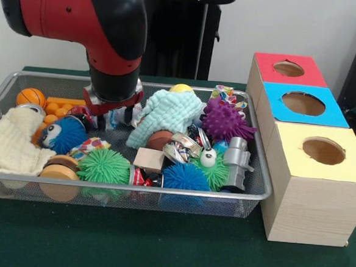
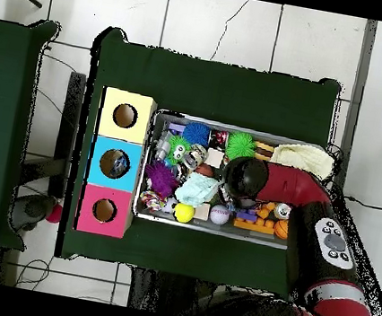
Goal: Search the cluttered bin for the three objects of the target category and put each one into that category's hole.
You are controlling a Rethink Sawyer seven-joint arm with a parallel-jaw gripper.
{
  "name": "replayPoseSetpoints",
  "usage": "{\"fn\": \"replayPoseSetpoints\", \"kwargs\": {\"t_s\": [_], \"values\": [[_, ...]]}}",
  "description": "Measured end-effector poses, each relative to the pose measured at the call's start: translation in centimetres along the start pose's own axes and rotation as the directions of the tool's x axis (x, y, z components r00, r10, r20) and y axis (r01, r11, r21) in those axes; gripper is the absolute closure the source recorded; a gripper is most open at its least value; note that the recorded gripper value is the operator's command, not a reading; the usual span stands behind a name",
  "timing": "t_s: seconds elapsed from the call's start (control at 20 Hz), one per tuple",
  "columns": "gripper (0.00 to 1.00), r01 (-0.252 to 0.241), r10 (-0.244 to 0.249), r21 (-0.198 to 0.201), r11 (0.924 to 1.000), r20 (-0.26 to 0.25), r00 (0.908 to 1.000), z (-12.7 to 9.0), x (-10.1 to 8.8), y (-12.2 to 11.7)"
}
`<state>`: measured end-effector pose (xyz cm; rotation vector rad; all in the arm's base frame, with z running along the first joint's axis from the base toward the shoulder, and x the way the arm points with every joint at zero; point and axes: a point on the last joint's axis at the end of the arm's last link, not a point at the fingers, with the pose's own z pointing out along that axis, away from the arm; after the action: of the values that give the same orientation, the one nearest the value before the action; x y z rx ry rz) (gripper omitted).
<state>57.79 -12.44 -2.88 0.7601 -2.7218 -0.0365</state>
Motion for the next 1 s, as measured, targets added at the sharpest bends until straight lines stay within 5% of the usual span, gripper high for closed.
{"fn": "replayPoseSetpoints", "kwargs": {"t_s": [0.3,0.6,0.85,1.0], "values": [[0.0,0.044,-0.043,0.103,0.9937,-0.017,0.999,-1.2,0.3,-2.5],[0.0,0.072,-0.069,0.186,0.9798,-0.026,0.9973,-2.3,0.4,-4.9],[0.0,0.067,-0.063,0.184,0.9806,-0.028,0.9976,-2.2,0.7,-5.2],[0.0,0.045,-0.043,0.151,0.9876,-0.019,0.9989,-1.7,1.0,-5.0]]}}
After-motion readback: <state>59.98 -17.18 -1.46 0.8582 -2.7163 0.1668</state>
